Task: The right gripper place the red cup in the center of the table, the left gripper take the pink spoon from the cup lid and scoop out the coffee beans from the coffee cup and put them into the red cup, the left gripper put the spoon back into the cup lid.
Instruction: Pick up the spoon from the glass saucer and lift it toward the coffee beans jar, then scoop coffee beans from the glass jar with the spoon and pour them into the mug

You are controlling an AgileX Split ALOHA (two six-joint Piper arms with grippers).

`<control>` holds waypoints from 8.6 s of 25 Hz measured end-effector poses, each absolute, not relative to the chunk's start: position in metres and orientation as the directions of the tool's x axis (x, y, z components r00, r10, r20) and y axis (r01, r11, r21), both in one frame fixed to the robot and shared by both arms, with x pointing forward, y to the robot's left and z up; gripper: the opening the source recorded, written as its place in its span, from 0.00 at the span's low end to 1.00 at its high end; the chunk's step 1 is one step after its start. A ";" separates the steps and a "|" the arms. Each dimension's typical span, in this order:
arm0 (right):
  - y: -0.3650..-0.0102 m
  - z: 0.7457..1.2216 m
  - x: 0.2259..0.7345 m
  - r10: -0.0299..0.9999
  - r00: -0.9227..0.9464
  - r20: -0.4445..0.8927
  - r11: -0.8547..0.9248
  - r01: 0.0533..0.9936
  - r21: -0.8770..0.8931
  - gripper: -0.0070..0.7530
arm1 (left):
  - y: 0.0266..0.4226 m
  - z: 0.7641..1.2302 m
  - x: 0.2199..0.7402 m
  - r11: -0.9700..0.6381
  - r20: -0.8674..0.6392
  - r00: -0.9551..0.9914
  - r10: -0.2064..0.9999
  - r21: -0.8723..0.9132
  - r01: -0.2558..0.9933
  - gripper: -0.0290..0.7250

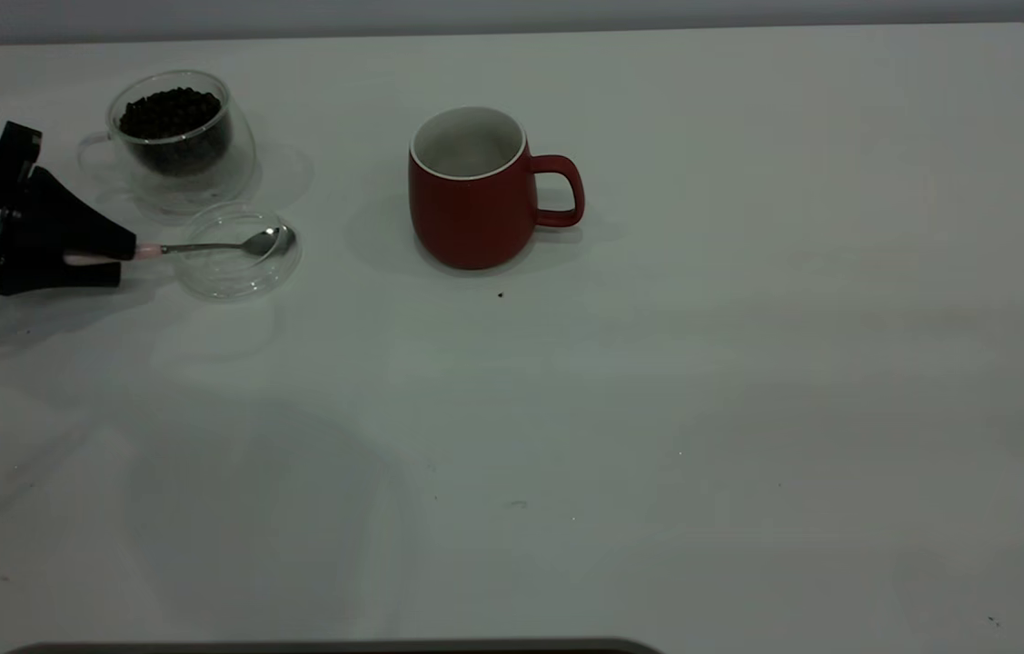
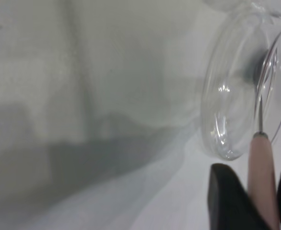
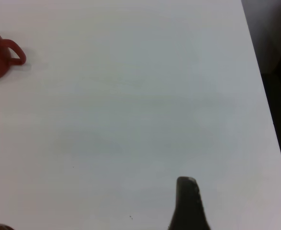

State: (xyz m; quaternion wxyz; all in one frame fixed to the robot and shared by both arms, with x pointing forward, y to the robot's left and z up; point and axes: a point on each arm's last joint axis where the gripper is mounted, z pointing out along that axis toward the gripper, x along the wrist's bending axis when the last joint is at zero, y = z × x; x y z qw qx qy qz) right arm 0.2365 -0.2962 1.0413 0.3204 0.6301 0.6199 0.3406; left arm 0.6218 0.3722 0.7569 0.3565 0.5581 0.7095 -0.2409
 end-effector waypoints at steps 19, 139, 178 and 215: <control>-0.296 1.041 0.236 0.999 -0.001 0.032 -0.026 0.563 0.826 0.79 | 0.390 0.784 0.616 0.264 -0.830 -0.124 0.543 0.028 0.964 0.20; -0.296 1.041 0.236 0.999 -0.001 0.032 -0.026 0.564 0.825 0.79 | 0.440 0.827 0.653 0.322 -0.864 -0.091 0.496 0.086 0.943 0.20; -0.296 1.041 0.236 0.999 -0.001 0.032 -0.026 0.564 0.825 0.79 | 0.291 0.836 0.685 0.120 -0.914 0.027 0.405 0.083 0.989 0.20; -0.296 1.041 0.236 0.999 -0.001 0.032 -0.026 0.564 0.825 0.79 | 0.260 0.851 0.682 -0.237 -0.690 0.612 0.387 0.568 0.788 0.20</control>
